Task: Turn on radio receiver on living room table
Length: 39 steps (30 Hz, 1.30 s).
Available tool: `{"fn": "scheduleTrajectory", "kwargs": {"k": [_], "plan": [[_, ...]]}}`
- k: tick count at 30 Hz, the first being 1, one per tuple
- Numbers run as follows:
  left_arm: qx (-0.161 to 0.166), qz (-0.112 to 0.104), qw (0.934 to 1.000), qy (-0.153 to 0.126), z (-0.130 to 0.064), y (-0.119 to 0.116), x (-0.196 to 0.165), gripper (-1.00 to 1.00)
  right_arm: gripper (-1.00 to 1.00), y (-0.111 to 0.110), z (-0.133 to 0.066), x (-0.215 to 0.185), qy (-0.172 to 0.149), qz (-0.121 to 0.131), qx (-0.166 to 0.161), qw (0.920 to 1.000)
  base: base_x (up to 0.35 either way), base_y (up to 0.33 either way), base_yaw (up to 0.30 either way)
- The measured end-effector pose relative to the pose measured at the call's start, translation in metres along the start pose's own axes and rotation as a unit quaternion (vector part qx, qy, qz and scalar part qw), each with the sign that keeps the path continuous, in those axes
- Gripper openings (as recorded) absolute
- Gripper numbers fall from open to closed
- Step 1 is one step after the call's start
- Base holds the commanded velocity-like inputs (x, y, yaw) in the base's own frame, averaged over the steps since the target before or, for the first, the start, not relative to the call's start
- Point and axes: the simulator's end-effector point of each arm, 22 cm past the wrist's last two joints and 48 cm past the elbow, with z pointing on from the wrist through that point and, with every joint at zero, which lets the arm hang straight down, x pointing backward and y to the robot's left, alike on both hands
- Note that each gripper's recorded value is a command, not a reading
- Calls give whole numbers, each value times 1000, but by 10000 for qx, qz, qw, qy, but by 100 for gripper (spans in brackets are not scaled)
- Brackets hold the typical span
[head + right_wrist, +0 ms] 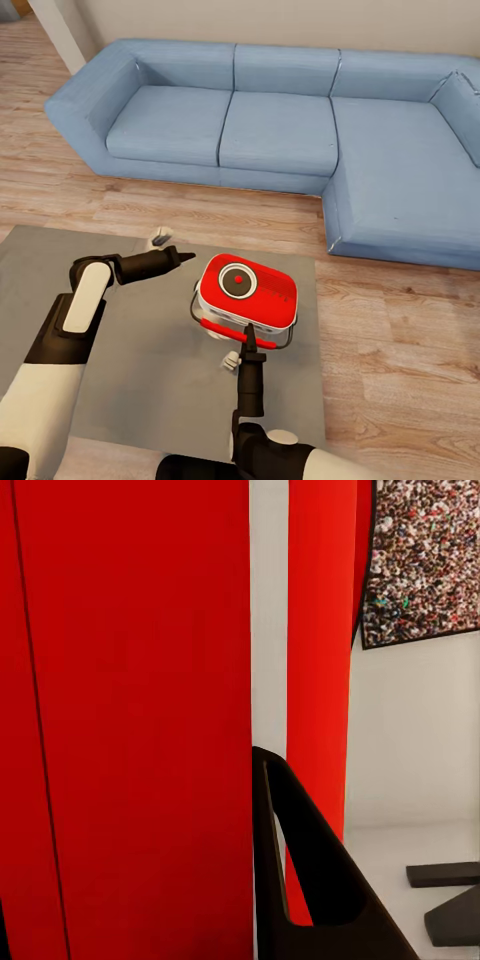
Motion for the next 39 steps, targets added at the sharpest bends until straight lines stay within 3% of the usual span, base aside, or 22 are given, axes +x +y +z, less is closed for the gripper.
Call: {"fn": "scheduleTrajectory", "kwargs": {"k": [5, 6, 7, 10, 17, 22, 29, 32, 35, 39], "plan": [[136, -67, 9998, 103, 15, -15, 2, -100, -100, 0, 0, 0, -8, -2, 3, 10000, 0, 0, 0], [-152, -609, 9970, 449, 38, -20, -5, -100, -100, 0, 0, 0, -13, -5, 3, 10000, 0, 0, 0], [-185, -840, 9949, 520, 37, -26, -9, -100, -100, 0, 0, 0, -7, -5, 4, 10000, 0, 0, 0], [-256, -1003, 9928, 609, 35, -30, -10, -100, -100, 0, 0, 0, -10, -3, 5, 10000, 0, 0, 0], [-183, -1034, 9925, 633, 38, -45, -17, -100, -100, 0, 0, 0, -9, -11, 10, 10000, 0, 0, 0], [-79, -1043, 9924, 652, 42, -56, -16, -100, -100, -1, 0, 1, 19, -173, 8, 9998, 0, 0, 0], [-51, -963, 9936, 596, 43, -66, -29, -100, -100, -1, 0, 1, 31, -220, 9, 9998, 0, 0, 0], [-142, -967, 9918, 824, 49, -70, -19, -100, -100, 0, 0, 1, 34, -223, 5, 9997, 0, 0, 0], [-223, -829, 9848, 1507, 64, -92, 15, -100, -100, 0, 0, 1, 35, -222, 4, 9997, 0, 0, 0], [-598, -743, 9761, 1951, 69, -94, 40, -100, -100, 0, 0, 1, 34, -222, 4, 9997, 0, 0, 0]]}}
